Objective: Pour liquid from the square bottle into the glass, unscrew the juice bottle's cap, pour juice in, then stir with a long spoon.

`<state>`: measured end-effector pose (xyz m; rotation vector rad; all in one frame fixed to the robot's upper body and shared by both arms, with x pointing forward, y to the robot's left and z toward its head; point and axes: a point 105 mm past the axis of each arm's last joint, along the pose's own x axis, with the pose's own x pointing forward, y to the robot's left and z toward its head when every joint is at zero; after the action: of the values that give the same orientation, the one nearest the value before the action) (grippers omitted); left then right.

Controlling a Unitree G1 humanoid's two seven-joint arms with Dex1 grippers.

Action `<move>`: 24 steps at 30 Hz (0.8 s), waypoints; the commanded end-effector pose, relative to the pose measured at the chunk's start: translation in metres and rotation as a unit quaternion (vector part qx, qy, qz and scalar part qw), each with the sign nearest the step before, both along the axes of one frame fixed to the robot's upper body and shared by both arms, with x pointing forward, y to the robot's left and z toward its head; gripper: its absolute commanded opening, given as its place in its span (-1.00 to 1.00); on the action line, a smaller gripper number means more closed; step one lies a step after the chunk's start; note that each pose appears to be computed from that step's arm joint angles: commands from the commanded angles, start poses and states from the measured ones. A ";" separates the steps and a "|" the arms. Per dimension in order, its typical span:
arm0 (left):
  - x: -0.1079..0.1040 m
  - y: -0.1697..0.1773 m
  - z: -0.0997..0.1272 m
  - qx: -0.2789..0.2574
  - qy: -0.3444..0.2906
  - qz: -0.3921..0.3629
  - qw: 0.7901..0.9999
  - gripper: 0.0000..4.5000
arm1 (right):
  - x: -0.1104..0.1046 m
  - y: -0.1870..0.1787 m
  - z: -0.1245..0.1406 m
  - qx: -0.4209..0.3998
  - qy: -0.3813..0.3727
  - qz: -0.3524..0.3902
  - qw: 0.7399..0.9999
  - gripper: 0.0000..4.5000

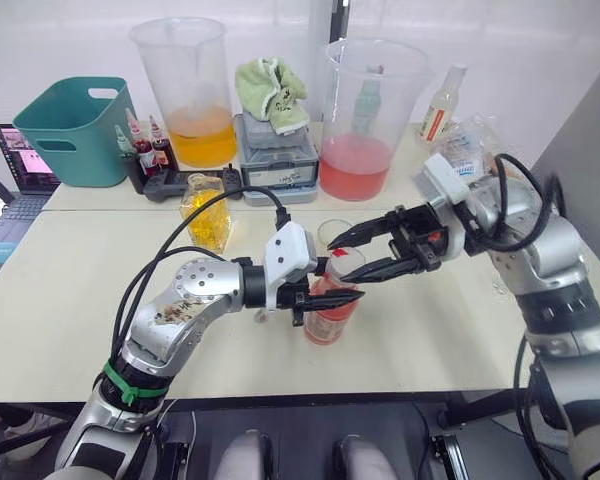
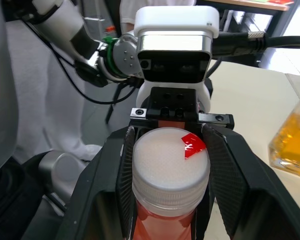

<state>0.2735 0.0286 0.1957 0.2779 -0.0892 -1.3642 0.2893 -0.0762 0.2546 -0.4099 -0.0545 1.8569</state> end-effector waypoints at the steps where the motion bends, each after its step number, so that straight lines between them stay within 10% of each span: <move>1: -0.002 0.000 -0.014 0.024 0.023 -0.001 0.999 -0.31 | 0.004 -0.002 0.019 -0.020 0.009 0.005 1.000 0.19; 6: 0.000 -0.001 -0.013 0.021 0.023 0.002 1.000 -0.31 | -0.007 -0.015 0.034 0.004 0.013 -0.004 1.000 0.94; 24: 0.000 -0.006 -0.014 0.016 0.026 -0.015 0.999 -0.31 | -0.027 -0.020 0.012 0.086 0.002 -0.288 0.954 0.97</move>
<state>0.2729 0.0232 0.1962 0.2615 -0.0947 -1.3881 0.2671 -0.0948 0.2538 -0.2557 -0.0250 1.2881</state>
